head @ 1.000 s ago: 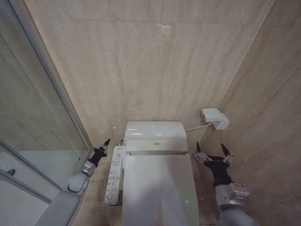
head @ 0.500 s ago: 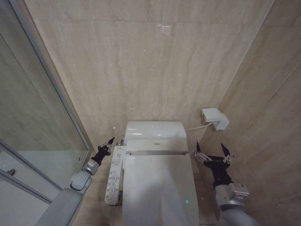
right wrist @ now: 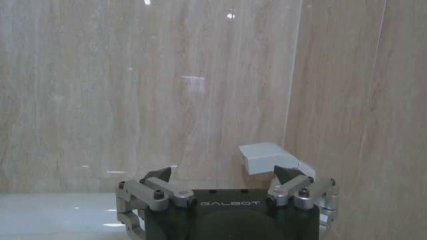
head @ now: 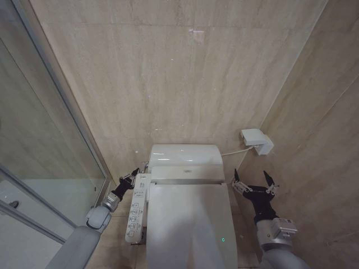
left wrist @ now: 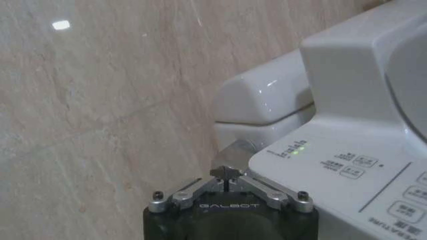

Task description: Open the toilet lid, clean the toilet bowl with a toilet brush, close the toilet lid, and flush.

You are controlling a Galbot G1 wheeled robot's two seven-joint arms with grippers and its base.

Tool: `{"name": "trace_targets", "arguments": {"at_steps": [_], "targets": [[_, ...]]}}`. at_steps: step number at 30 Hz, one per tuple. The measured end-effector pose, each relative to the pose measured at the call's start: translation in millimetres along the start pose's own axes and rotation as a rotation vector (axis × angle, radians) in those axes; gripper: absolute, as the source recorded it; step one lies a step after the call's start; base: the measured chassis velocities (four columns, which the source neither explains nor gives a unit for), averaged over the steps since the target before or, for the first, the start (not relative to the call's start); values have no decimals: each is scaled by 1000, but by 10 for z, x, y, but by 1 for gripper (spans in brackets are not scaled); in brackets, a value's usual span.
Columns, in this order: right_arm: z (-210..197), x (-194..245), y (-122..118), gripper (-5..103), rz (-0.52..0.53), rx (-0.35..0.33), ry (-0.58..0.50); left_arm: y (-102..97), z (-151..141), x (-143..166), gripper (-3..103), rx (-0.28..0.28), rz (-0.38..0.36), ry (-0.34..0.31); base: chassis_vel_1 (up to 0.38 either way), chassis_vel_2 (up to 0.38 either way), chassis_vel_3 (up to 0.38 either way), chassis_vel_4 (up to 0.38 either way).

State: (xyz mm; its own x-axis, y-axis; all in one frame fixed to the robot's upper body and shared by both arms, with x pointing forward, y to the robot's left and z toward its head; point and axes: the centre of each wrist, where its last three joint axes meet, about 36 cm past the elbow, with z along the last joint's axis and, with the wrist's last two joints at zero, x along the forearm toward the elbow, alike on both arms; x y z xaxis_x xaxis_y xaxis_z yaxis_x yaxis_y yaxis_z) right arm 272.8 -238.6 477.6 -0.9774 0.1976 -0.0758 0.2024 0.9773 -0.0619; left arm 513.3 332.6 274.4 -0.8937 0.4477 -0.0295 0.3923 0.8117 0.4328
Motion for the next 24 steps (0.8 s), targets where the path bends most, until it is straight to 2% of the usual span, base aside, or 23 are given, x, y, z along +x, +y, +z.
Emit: {"name": "trace_targets", "arguments": {"at_steps": [7, 14, 24], "targets": [[0, 0, 0, 100, 0, 0, 0, 11, 7, -95, 0, -6, 13, -3, 0, 0, 0, 0], [0, 0, 0, 100, 0, 0, 0, 56, 40, -186, 0, -39, 49, -8, 0, 0, 0, 0], [0, 0, 0, 100, 0, 0, 0, 37, 20, -193, 0, -49, 64, -15, 0, 0, 0, 0]]}}
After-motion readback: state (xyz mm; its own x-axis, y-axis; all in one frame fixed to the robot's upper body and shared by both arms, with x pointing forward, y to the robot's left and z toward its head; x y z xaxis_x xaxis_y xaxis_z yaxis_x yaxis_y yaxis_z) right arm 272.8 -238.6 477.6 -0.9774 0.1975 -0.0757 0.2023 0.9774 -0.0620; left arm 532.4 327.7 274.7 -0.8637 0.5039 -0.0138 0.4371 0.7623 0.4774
